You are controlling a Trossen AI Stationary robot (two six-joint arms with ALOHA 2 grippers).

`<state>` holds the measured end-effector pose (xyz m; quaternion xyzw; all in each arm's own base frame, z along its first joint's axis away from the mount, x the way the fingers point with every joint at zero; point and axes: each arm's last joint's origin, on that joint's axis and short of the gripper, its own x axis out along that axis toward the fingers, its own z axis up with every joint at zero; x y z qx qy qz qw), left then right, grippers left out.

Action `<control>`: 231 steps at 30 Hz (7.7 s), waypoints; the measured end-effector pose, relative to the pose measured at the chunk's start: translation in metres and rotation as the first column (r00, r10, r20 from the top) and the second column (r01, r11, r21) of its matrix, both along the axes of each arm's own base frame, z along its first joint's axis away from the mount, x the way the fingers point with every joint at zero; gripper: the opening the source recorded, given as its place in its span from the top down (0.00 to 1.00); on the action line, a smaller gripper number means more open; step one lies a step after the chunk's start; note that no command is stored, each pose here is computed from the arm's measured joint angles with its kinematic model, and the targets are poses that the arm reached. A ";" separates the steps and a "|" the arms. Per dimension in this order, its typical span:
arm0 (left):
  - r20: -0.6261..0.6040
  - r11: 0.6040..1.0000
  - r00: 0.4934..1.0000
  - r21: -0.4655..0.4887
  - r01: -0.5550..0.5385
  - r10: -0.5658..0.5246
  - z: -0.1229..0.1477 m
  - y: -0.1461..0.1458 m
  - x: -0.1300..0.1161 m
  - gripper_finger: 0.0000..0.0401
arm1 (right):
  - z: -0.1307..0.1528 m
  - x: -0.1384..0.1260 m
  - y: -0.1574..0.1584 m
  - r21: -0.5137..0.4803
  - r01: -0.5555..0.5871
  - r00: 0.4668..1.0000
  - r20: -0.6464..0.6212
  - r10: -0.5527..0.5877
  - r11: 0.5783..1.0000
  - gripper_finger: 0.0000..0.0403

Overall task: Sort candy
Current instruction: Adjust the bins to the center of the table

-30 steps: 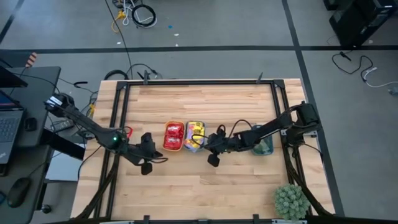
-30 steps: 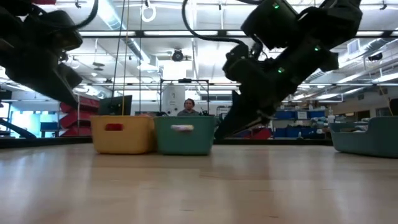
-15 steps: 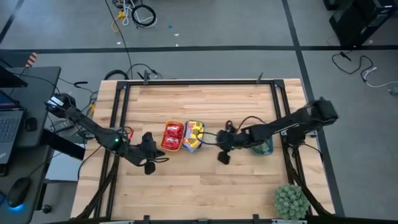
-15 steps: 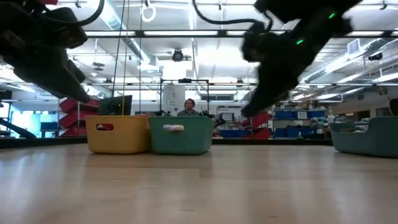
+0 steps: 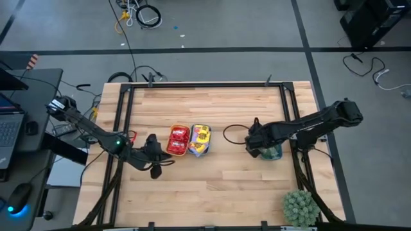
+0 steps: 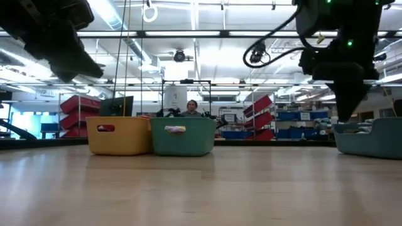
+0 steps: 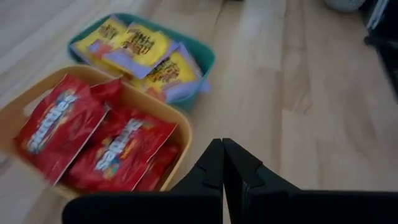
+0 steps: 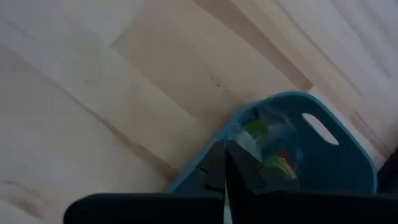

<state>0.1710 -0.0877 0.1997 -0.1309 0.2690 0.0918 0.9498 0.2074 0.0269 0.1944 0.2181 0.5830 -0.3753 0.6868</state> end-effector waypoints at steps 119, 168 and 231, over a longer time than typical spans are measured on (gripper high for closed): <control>-0.232 0.989 0.968 0.132 -0.065 0.094 -0.051 0.032 0.047 1.00 | -0.010 0.043 -0.021 -0.090 -0.297 0.863 0.401 0.307 0.951 1.00; -0.182 0.938 0.976 0.304 0.168 -0.116 -0.055 0.043 0.171 1.00 | -0.035 0.049 -0.033 -0.131 -0.204 0.928 0.289 0.235 0.970 1.00; 0.200 0.934 0.930 0.247 0.257 -0.309 -0.002 0.045 0.121 1.00 | -0.029 0.062 -0.020 -0.220 -0.553 0.756 0.274 0.595 0.804 1.00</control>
